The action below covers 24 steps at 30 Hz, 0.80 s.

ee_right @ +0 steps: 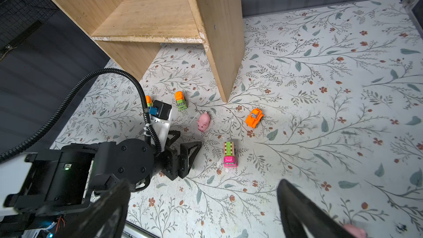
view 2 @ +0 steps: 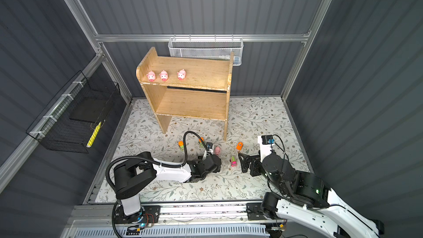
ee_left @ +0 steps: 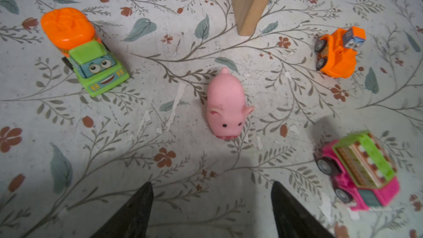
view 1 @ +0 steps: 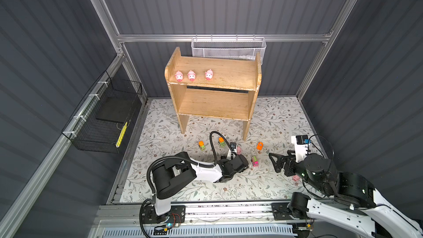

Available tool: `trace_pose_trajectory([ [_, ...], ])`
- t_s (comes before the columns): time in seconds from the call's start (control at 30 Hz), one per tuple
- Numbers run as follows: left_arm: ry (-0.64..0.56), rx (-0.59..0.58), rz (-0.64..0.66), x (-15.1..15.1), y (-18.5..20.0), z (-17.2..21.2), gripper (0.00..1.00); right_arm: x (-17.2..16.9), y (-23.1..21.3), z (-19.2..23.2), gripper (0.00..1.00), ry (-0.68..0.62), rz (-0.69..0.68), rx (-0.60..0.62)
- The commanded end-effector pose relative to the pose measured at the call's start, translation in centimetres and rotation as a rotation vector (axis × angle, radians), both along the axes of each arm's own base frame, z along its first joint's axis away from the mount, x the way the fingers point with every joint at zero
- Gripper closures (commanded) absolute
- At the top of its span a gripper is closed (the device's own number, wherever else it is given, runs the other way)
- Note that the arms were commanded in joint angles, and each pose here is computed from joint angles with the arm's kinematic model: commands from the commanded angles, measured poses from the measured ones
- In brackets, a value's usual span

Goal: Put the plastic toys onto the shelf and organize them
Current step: 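Lower the open left gripper around the pink pig near the trucks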

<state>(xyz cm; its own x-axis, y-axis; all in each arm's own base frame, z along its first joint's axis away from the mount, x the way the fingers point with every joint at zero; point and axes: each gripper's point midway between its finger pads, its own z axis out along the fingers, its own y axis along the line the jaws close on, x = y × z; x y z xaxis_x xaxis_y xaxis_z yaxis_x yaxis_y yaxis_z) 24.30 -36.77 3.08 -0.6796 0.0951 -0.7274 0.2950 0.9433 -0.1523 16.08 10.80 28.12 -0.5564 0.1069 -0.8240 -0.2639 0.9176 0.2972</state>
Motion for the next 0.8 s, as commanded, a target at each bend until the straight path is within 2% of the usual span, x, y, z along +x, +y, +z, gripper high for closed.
trace_pose_trajectory([
  [0.0,-0.077,-0.004,0.046,1.2,-0.6,1.0,0.20,0.1,-0.3,-0.5,0.01,-0.001,-0.009,-0.023],
  [0.2,-0.117,0.033,0.033,2.0,-1.3,0.6,0.22,-0.4,1.3,-1.6,0.01,0.055,0.049,0.004],
  [0.5,-0.157,0.047,0.000,2.8,-2.9,1.4,0.23,-0.7,-1.6,-3.6,0.01,0.148,-0.077,-0.052],
  [0.77,-0.141,0.060,-0.007,4.4,-4.2,0.9,0.24,-1.3,-2.7,-2.4,0.01,0.135,-0.084,-0.004],
])
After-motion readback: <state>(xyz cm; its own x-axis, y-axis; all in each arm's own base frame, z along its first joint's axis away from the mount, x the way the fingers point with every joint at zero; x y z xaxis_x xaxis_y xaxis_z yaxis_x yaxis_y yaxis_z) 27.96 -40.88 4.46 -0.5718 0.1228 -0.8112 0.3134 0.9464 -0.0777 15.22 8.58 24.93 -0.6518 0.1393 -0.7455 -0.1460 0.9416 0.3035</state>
